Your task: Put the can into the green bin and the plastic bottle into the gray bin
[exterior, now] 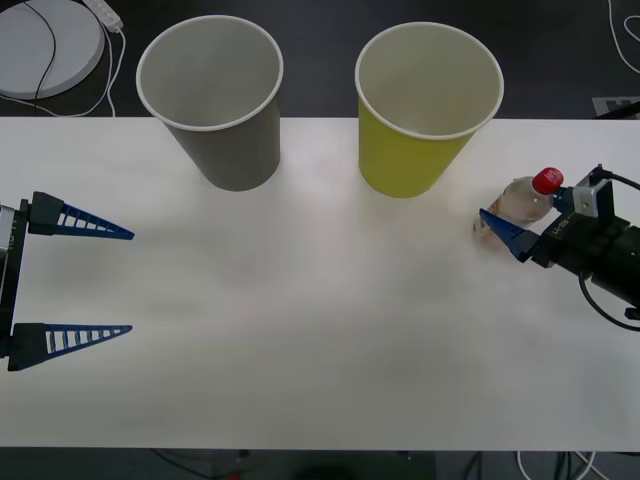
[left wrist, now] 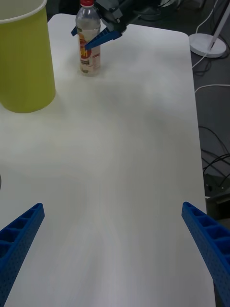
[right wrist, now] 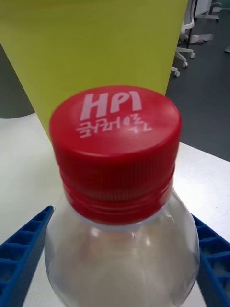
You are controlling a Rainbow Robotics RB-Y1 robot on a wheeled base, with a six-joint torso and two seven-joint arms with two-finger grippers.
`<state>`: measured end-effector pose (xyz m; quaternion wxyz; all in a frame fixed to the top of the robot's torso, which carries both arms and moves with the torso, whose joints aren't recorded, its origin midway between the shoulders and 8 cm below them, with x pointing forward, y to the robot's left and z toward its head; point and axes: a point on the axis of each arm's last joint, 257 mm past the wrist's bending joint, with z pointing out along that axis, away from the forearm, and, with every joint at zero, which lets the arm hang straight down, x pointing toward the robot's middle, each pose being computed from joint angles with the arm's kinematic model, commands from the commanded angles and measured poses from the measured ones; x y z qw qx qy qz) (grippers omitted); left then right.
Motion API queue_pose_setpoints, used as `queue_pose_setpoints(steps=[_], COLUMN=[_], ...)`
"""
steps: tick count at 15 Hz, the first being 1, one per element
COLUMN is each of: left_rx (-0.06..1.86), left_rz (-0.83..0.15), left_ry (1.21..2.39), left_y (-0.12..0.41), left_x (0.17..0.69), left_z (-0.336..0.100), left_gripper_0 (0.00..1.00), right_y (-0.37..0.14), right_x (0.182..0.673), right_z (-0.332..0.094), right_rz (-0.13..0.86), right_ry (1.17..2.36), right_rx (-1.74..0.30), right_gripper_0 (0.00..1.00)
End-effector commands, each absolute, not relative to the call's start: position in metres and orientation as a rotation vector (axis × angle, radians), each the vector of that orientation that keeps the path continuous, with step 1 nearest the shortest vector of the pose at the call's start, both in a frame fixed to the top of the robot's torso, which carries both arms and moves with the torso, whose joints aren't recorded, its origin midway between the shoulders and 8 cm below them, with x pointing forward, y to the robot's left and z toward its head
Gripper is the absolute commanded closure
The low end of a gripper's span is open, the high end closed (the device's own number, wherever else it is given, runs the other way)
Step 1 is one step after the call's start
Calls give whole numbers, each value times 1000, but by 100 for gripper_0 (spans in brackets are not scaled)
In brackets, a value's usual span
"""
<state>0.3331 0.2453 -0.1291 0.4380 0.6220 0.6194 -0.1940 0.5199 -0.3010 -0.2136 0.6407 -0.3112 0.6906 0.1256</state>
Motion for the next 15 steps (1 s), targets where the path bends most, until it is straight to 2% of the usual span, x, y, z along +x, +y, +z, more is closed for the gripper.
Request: queue_pose_setpoints(steps=[1,10,15], left_rx=[1546,1546,1546], left_rz=[-482,-482,-482], left_ry=[1540,1540,1540], left_y=[245,245,245], left_x=[333,333,333], left_z=[-129,-129,-129], left_gripper_0=[0,0,0], right_y=[-301,-302,-316], right_x=[520,516,487], right_z=[-213,-208,-199], right_rz=[282,301,325], right_ry=[1575,1564,1553], right_rx=[-715,-730,-744], right_gripper_0=[100,100,100])
